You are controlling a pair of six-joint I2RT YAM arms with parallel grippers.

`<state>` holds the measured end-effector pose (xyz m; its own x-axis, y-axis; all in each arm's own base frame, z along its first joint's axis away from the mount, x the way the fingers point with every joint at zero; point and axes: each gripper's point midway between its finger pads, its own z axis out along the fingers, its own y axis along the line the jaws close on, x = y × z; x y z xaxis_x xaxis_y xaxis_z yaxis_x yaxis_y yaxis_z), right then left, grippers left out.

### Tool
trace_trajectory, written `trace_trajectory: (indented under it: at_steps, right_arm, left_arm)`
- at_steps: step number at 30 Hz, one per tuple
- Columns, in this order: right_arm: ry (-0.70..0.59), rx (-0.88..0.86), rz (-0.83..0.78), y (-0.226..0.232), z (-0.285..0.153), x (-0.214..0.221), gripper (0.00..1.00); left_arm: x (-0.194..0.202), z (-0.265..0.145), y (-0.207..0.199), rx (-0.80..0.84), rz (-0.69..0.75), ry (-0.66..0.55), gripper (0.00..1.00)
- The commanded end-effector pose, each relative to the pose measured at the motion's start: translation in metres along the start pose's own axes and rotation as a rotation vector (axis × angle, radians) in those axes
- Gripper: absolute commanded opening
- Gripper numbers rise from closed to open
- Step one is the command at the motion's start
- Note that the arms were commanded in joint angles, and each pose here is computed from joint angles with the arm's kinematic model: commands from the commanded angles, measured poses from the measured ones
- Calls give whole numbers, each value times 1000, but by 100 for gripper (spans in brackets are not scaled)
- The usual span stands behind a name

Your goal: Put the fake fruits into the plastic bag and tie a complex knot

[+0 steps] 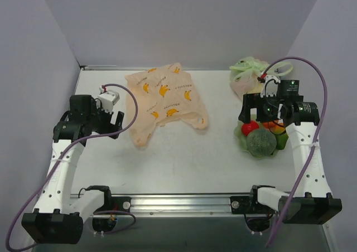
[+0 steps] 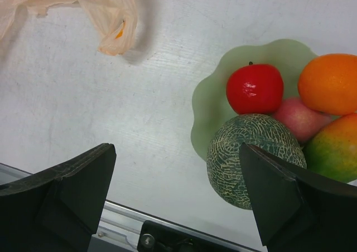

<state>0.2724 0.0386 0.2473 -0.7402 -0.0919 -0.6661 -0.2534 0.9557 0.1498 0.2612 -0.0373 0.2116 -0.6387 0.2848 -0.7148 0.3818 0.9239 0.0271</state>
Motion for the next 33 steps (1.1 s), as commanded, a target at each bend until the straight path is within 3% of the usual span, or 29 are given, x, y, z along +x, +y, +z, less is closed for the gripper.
trace_trajectory:
  at_steps: [1, 7, 11, 19, 27, 33]
  right_arm:
    - [34, -28, -6, 8, 6, 5, 100]
    - [54, -86, -28, 30, 31, 3, 100]
    - [71, -125, -13, 44, 55, 0, 100]
    - [125, -143, 62, 57, 121, -10, 100]
    - [213, -115, 118, 55, 186, 8, 100]
    - [276, -108, 172, 52, 227, 27, 100]
  left_arm:
    - [-24, 2, -2, 0, 111, -74, 97]
    - [-31, 29, -37, 39, 324, -50, 97]
    - [-29, 53, -85, 108, 509, -54, 97]
    - [-29, 120, -122, 108, 625, 7, 98]
    - [-14, 186, -105, -95, 666, 106, 97]
    - [-12, 213, -89, -197, 694, 113, 95]
